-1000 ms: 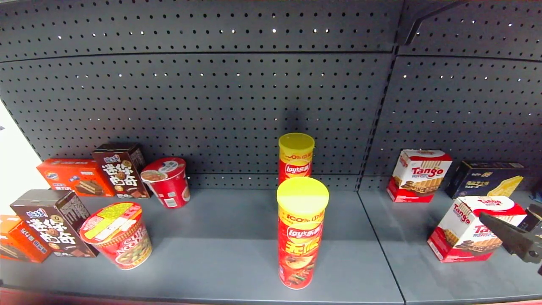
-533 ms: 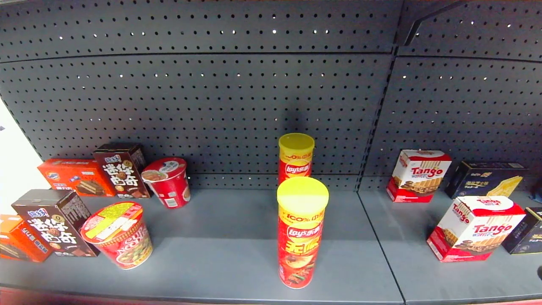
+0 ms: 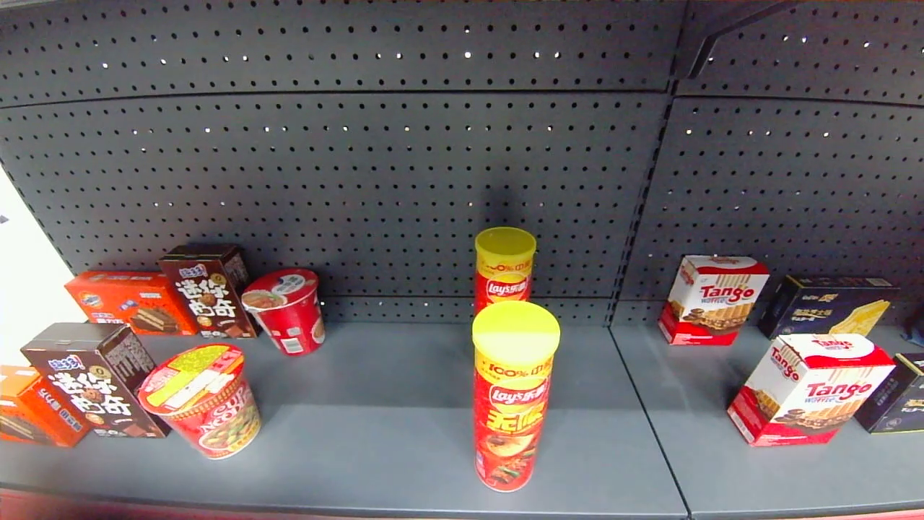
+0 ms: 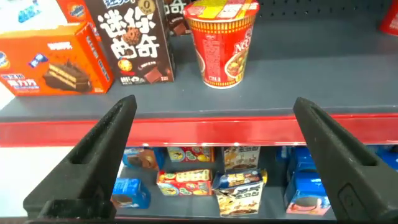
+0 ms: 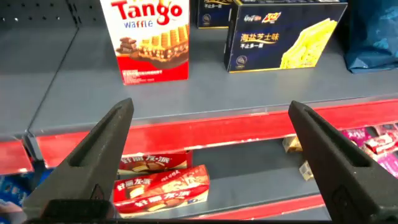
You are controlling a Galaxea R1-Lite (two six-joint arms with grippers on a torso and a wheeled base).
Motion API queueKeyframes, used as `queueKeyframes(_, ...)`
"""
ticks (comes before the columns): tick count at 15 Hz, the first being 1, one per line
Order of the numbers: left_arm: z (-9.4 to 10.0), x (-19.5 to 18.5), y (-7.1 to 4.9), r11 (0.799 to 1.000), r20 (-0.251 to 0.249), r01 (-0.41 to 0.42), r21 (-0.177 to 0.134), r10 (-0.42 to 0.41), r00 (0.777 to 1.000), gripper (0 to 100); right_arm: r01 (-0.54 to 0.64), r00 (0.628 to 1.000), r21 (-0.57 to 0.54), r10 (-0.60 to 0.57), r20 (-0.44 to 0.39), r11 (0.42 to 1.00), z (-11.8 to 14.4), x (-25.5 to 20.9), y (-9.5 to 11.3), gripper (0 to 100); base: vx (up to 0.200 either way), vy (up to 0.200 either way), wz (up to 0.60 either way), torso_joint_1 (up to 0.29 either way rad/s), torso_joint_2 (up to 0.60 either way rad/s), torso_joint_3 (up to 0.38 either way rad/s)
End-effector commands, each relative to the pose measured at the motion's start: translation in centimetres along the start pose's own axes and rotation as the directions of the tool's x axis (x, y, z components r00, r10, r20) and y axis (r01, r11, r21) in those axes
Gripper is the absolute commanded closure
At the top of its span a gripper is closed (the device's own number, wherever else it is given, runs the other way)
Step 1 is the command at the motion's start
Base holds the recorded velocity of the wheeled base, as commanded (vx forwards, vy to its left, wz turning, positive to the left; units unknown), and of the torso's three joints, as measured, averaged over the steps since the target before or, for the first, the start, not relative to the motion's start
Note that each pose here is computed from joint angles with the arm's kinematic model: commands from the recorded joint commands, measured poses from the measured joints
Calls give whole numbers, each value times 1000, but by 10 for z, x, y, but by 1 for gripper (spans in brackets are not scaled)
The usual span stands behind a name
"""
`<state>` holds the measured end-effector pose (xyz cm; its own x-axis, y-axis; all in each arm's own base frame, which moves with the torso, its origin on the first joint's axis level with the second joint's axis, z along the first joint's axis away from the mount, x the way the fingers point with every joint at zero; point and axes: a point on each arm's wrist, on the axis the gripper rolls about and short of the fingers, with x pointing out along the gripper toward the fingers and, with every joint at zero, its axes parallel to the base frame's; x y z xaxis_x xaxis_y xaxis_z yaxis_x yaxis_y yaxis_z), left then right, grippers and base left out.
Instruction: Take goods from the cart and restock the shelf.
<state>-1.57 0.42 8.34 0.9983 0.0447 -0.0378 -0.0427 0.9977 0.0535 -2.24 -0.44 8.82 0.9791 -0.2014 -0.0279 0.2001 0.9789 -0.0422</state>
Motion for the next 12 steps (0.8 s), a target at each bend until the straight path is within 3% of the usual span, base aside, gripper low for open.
queueKeyframes(1,-1,1,0,1000,-8,-1,-22,1,1000,0,-15,999,11,14,36,1000,-5,-3,0,0,0,0,0,0,0,0)
queueKeyframes(2,-3,1,0,998,-24,1,-65,-3,1000,0,-18,999,17,17,35,1000,-5,-3,0,0,0,0,0,0,0,0)
queueKeyframes(6,-5,0,-1,998,-46,40,-38,-42,998,0,-22,999,40,20,36,999,-5,-3,0,0,0,0,0,0,0,0)
queueKeyframes(12,-6,0,-1,998,-49,44,-35,-45,998,0,-40,999,36,39,37,999,-5,-3,0,0,33,0,0,0,1,0)
